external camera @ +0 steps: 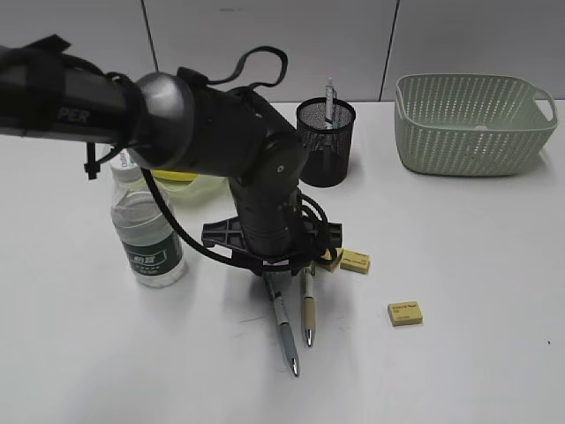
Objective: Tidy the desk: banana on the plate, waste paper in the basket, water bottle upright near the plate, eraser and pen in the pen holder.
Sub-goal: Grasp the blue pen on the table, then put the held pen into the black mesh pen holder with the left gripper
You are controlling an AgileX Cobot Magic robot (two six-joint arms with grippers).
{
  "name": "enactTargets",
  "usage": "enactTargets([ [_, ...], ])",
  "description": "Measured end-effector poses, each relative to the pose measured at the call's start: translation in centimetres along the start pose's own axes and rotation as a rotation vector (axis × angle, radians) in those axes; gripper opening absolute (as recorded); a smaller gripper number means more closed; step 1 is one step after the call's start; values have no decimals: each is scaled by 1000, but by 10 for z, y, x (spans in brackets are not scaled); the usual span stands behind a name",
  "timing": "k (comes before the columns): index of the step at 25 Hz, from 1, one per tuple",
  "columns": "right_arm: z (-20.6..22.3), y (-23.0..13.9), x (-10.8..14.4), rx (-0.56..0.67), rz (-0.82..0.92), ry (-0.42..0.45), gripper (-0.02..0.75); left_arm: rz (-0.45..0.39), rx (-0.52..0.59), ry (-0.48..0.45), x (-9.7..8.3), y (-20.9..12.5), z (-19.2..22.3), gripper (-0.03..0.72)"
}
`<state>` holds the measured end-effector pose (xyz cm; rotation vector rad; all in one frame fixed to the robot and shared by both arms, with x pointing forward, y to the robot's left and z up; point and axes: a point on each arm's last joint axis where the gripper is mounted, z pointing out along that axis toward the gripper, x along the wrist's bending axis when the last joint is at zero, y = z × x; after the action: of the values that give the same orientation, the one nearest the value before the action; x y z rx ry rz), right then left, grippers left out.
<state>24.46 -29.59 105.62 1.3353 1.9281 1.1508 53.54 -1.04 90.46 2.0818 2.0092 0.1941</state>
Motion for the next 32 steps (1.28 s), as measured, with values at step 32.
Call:
enactTargets([
  [32, 0, 0, 0, -1, -1, 0, 348, 455, -1000, -535, -10, 150, -125, 130],
])
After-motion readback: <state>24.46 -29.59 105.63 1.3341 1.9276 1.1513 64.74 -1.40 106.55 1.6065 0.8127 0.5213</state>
